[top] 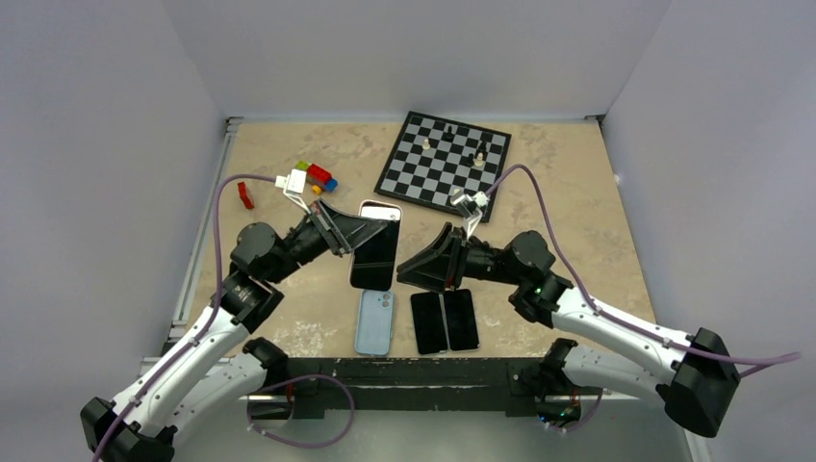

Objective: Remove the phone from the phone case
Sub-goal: Remove the phone case from the phone.

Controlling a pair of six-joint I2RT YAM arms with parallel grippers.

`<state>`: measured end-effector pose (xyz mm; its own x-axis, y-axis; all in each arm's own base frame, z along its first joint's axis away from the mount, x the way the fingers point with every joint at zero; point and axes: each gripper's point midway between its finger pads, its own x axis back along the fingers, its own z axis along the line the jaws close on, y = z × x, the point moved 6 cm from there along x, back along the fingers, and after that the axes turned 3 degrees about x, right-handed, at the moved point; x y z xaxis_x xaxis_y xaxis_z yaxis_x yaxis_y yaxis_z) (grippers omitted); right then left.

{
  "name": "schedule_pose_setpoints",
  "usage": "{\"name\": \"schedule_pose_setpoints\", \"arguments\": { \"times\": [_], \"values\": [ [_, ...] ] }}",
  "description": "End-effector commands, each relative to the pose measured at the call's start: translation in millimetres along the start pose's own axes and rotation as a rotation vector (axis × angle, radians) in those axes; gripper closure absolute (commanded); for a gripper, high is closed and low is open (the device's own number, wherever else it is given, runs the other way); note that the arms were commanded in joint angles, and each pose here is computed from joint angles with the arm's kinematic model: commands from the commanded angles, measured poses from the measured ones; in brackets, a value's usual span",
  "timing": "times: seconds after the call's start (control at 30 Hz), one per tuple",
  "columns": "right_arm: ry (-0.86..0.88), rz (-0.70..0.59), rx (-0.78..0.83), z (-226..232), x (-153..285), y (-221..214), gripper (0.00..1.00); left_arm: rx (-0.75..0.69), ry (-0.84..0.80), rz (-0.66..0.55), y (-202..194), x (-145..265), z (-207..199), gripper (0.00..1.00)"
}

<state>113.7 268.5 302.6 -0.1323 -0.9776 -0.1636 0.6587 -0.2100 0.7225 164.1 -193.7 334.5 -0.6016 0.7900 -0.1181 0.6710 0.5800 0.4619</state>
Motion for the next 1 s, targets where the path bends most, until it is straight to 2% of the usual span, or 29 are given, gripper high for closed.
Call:
{"name": "schedule_pose_setpoints", "arguments": {
  "times": [0.0,0.5,0.97],
  "values": [
    [0.123,-0.034,0.005,19,0,7,0.56,-0.045,-0.073,-0.054,11,2,-19,1.0],
    [0.058,-0.008,-0.042,0,-10,0,0.6,-0.042,-0.114,-0.046,13,1,-29,1.0],
    [0.067,0.007,-0.072,-3,-22,-1,0.61,-0.017,-0.145,-0.042,12,0,-32,1.0]
  ]
}}
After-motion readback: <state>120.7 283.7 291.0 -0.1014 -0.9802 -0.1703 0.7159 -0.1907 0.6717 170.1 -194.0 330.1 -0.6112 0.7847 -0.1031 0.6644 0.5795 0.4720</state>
